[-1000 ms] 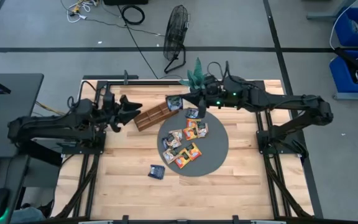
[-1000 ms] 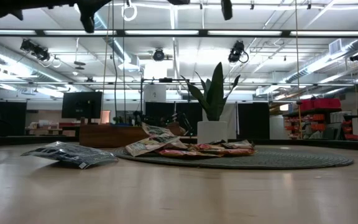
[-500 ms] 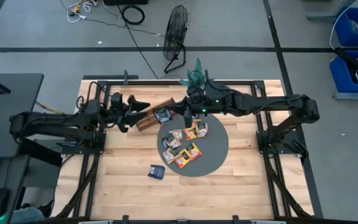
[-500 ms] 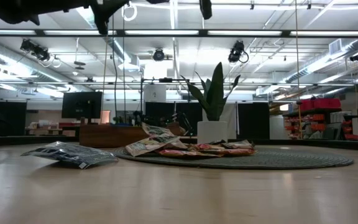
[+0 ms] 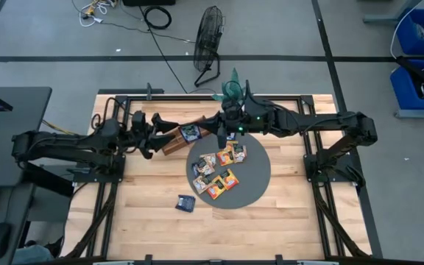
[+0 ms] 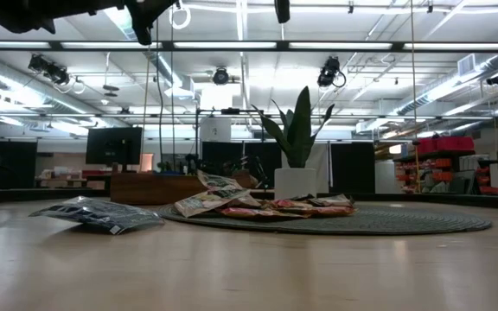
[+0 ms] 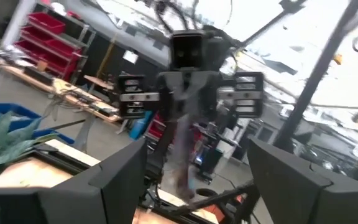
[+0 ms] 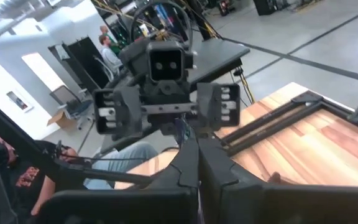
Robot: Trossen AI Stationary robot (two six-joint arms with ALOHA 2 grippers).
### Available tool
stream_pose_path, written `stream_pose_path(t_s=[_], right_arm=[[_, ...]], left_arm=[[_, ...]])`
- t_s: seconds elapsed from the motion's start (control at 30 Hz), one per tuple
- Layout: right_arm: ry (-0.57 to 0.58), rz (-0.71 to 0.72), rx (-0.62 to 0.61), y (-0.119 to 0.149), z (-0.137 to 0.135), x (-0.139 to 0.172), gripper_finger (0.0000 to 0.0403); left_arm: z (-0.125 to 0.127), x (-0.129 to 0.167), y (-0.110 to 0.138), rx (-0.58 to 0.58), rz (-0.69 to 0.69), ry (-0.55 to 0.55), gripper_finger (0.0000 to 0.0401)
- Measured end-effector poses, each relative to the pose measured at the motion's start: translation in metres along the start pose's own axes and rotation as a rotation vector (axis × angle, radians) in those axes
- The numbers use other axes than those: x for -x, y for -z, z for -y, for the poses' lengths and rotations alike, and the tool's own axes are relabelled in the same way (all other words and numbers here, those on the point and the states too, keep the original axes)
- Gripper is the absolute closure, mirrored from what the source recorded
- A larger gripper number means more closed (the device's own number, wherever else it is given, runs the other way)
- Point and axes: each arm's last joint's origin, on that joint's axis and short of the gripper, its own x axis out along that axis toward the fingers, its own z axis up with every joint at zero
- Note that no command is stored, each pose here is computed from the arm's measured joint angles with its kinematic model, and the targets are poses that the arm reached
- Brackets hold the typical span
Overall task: Pick & Place Tea
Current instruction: Put the purple tea bag into the middle section of the wooden organizer
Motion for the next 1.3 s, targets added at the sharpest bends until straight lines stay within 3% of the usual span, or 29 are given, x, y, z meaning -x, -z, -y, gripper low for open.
stream_pose_path(t_s=[0.43,0.7,0.9,1.23,1.3], right_arm=[[0.010,0.035,0.000,-0.004,0.001,0.000,0.0403],[0.009,0.035,-0.007,-0.004,0.001,0.000,0.0403],[0.015,0.020,-0.008,-0.002,0.002,0.000,0.0403],[0.004,0.000,-0.024,-0.001,0.002,0.000,0.0403],[0.003,0.000,-0.015,-0.001,0.002,0.000,0.0400]], left_arm=[[-0.004,-0.014,0.007,0.020,0.075,0.022,0.0117],[-0.010,-0.020,0.018,0.019,0.036,0.000,0.0129],[-0.011,-0.021,0.018,0.019,0.048,-0.008,0.0202],[-0.010,-0.021,0.018,0.019,0.039,0.008,0.0383],[-0.010,-0.021,0.018,0.017,0.038,0.009,0.0392]])
